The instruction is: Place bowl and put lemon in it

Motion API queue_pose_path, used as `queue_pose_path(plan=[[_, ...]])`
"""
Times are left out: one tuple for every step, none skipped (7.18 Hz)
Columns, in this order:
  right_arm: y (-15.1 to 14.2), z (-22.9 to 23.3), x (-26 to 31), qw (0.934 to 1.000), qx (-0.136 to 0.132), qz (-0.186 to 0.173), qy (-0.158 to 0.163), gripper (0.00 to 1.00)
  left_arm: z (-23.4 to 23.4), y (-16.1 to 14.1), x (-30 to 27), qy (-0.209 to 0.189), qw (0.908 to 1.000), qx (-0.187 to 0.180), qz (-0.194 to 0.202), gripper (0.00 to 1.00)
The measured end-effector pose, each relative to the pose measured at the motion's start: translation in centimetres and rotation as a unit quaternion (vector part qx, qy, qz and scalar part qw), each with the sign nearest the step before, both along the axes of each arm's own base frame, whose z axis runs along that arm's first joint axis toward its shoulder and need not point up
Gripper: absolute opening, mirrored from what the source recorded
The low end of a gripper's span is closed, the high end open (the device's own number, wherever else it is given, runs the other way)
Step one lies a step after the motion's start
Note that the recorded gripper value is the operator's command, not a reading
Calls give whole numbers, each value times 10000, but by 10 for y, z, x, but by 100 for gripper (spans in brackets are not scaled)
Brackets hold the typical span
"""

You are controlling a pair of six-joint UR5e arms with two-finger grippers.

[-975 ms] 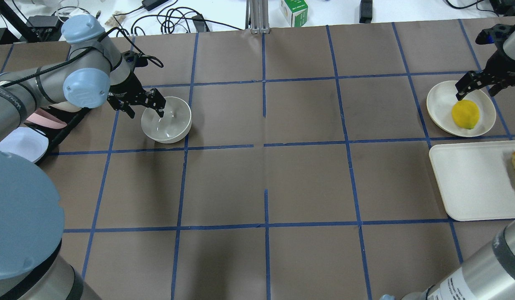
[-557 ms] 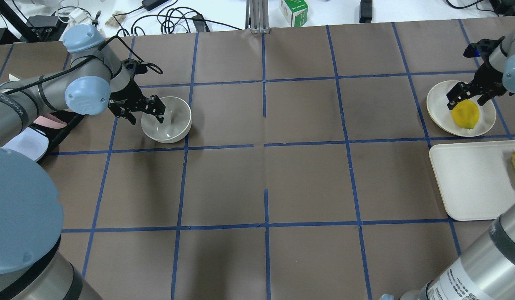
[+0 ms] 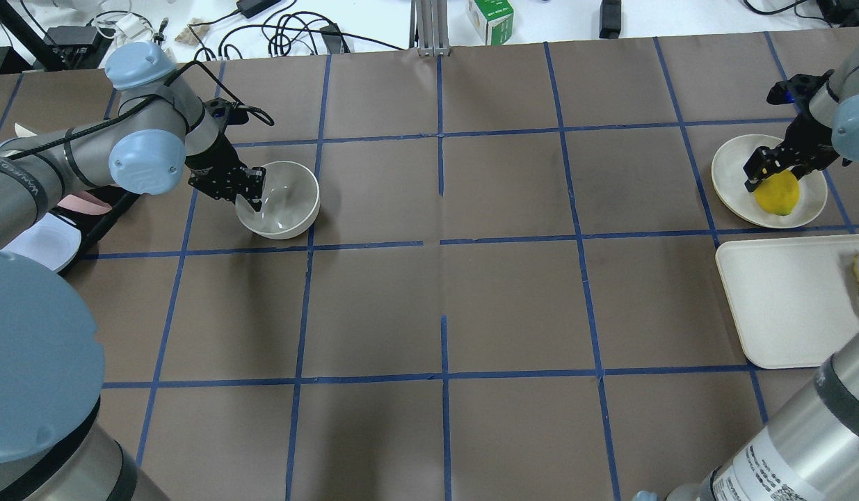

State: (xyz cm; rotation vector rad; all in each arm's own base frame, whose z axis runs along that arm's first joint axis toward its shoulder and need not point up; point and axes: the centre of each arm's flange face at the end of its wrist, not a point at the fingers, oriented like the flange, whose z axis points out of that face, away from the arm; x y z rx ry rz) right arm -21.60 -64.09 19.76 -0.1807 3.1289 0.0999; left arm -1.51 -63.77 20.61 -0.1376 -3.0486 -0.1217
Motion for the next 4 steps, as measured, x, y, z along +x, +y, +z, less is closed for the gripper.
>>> queue_pose_path(plan=[[2, 2, 0, 10000, 95, 0, -15, 0, 1, -2, 1, 2, 10000, -19, -10, 0], [3, 16, 0, 9998, 182, -1, 12, 0, 6, -4, 2, 30, 10000, -83, 2, 0], [6, 42, 5, 9998, 217, -2, 33, 0, 15, -5, 0, 103, 9998, -159, 12, 0], [12, 77, 17, 9997, 236, -12, 28, 0, 27, -2, -7, 195, 9996, -191, 21, 0]])
